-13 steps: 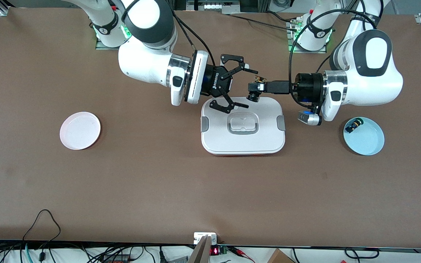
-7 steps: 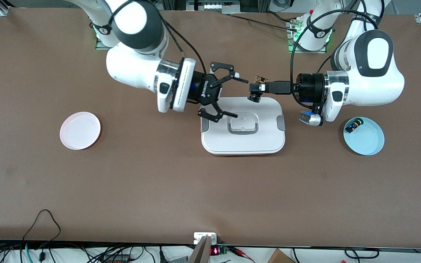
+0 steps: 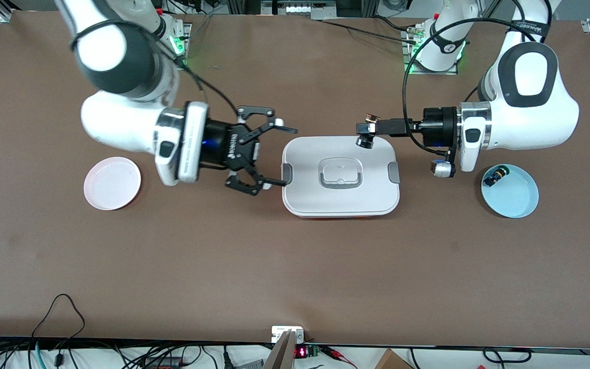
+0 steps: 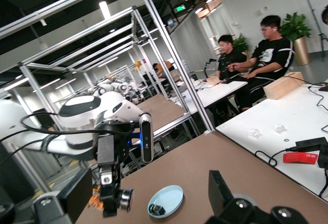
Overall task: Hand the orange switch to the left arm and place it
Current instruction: 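Carry the switch to the blue plate while the right gripper withdraws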
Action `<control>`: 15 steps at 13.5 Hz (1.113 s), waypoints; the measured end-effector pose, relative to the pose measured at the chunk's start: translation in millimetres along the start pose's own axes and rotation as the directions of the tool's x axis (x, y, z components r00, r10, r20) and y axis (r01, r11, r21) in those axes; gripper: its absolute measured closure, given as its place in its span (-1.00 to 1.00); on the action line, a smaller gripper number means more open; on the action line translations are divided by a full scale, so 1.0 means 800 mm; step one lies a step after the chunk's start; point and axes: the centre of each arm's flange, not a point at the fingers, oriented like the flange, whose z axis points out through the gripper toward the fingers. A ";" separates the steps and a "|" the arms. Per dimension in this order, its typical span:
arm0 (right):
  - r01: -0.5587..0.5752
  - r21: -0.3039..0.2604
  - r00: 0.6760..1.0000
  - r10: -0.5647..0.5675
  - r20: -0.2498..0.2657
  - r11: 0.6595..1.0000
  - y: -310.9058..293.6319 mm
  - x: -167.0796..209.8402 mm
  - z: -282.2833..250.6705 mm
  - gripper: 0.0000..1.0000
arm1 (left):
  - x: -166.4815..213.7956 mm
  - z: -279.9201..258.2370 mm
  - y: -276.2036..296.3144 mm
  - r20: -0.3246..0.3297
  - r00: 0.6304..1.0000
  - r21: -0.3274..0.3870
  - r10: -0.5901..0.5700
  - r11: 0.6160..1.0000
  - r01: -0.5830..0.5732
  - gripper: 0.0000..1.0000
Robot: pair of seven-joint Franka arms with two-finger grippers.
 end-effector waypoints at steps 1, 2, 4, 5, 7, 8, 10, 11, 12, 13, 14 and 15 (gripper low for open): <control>0.018 0.040 0.999 -0.019 0.030 0.999 0.013 0.003 -0.028 -1.00 | 0.001 -0.006 -0.002 -0.011 1.000 0.063 0.026 0.998 -0.025 0.15; 0.031 0.085 0.997 -0.037 0.069 0.996 0.026 0.002 -0.060 -1.00 | 0.002 -0.012 -0.004 -0.020 0.998 0.128 0.054 0.990 -0.051 0.15; 0.022 0.183 0.990 -0.047 0.136 0.983 0.047 -0.007 -0.126 -1.00 | 0.005 -0.023 -0.006 -0.031 0.992 0.268 0.121 0.957 -0.109 0.15; 0.010 0.219 0.985 -0.048 0.167 0.976 0.055 -0.014 -0.156 -1.00 | 0.006 -0.030 -0.009 -0.030 0.987 0.334 0.161 0.932 -0.141 0.15; -0.017 0.268 0.971 -0.048 0.233 0.963 0.067 -0.030 -0.207 -1.00 | 0.014 -0.046 -0.024 -0.006 0.970 0.434 0.244 0.874 -0.218 0.15; -0.032 0.282 0.962 -0.047 0.268 0.959 0.072 -0.038 -0.231 -1.00 | 0.021 -0.058 -0.036 0.016 0.958 0.476 0.287 0.840 -0.260 0.15; -0.055 0.274 0.933 -0.048 0.356 0.960 0.081 -0.052 -0.287 -1.00 | 0.041 -0.088 -0.071 0.092 0.924 0.571 0.370 0.741 -0.353 0.15; -0.061 0.260 0.915 -0.050 0.401 0.964 0.083 -0.056 -0.314 -1.00 | 0.050 -0.102 -0.090 0.152 0.901 0.621 0.407 0.670 -0.407 0.15; -0.064 0.237 0.890 -0.052 0.452 0.969 0.083 -0.057 -0.337 -1.00 | 0.058 -0.114 -0.107 0.220 0.876 0.663 0.429 0.593 -0.457 0.15; -0.073 0.205 0.858 -0.043 0.512 0.976 0.080 -0.058 -0.355 -1.00 | 0.064 -0.122 -0.120 0.277 0.854 0.687 0.440 0.531 -0.497 0.15; -0.084 0.174 0.820 -0.031 0.572 0.981 0.073 -0.055 -0.371 -1.00 | 0.069 -0.129 -0.131 0.331 0.831 0.699 0.447 0.475 -0.534 0.15; -0.093 0.135 0.776 -0.013 0.630 0.987 0.062 -0.048 -0.385 -1.00 | 0.073 -0.138 -0.142 0.388 0.806 0.708 0.447 0.415 -0.571 0.15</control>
